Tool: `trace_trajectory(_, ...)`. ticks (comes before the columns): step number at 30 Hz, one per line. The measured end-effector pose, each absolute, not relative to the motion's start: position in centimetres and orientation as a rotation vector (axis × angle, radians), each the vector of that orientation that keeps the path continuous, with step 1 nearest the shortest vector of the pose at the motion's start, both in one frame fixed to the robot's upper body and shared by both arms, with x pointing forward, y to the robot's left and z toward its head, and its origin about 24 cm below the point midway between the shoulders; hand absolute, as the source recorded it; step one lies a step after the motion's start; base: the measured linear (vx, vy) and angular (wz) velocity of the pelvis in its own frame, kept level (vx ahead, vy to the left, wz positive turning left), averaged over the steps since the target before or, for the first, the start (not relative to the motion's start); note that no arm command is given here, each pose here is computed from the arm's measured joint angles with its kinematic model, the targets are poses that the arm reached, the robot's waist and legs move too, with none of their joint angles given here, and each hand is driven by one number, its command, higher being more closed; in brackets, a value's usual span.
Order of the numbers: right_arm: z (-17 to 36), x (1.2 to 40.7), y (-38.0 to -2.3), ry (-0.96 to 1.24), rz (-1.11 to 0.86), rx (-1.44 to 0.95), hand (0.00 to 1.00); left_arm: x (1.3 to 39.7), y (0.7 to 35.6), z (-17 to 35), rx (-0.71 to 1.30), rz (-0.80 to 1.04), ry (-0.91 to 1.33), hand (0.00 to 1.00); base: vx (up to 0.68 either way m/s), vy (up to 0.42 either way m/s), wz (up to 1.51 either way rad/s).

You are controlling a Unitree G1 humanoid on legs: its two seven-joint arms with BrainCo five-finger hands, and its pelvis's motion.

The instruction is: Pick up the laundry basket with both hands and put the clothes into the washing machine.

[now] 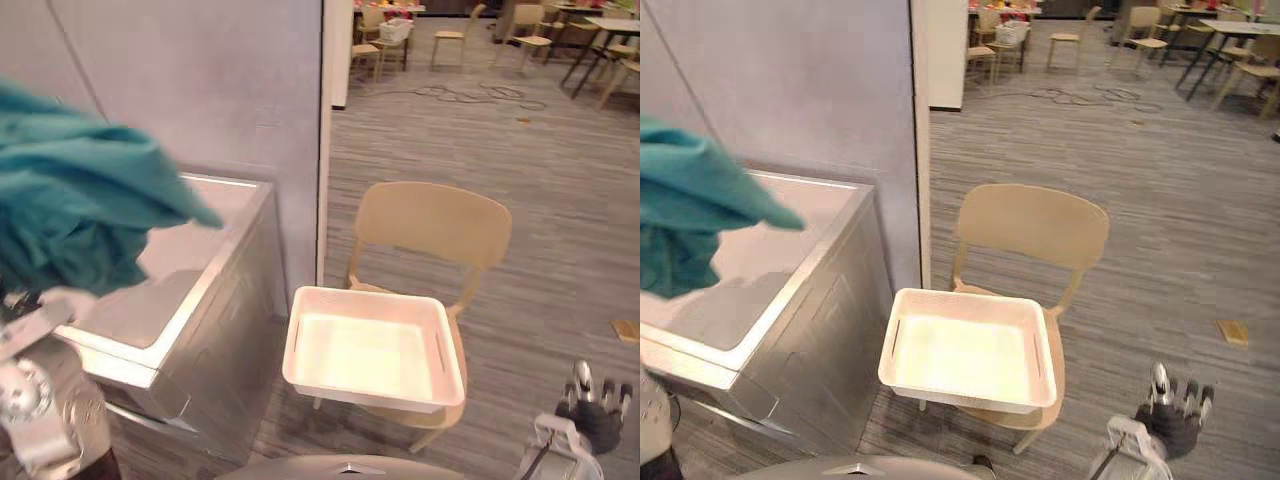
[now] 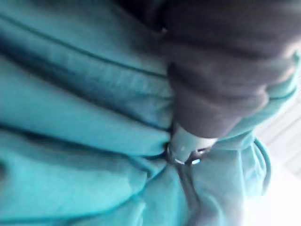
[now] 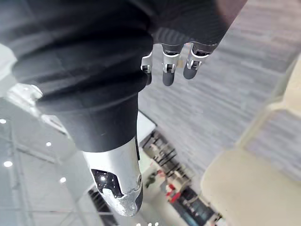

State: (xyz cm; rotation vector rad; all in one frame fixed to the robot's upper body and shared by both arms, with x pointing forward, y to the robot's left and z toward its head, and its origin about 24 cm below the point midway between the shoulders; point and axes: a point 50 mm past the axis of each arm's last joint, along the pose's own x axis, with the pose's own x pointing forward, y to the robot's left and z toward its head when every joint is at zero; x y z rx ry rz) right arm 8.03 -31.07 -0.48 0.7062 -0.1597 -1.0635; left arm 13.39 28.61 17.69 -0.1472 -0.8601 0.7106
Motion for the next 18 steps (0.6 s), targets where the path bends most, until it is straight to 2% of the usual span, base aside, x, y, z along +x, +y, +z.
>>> trace_trajectory(8, -5.0, 5.9, -29.5, 0.101, -1.104, 0.657, 0.00, 9.7, 27.9, 11.3, -0.203, 0.866, -0.523, 1.00, -0.02, -0.011, 0.12)
trace_trajectory(14, -12.5, 1.6, -24.7, 0.569, -1.126, 0.758, 0.00, 9.2, 27.6, 2.1, -0.304, 0.933, -0.089, 1.00, -0.02, -0.013, 0.14)
trace_trajectory(18, -15.4, -1.5, -21.0, 0.852, -1.113, 0.820, 0.00, 8.9, 26.5, -1.2, -0.355, 0.902, 0.085, 1.00, 0.03, -0.008, 0.24)
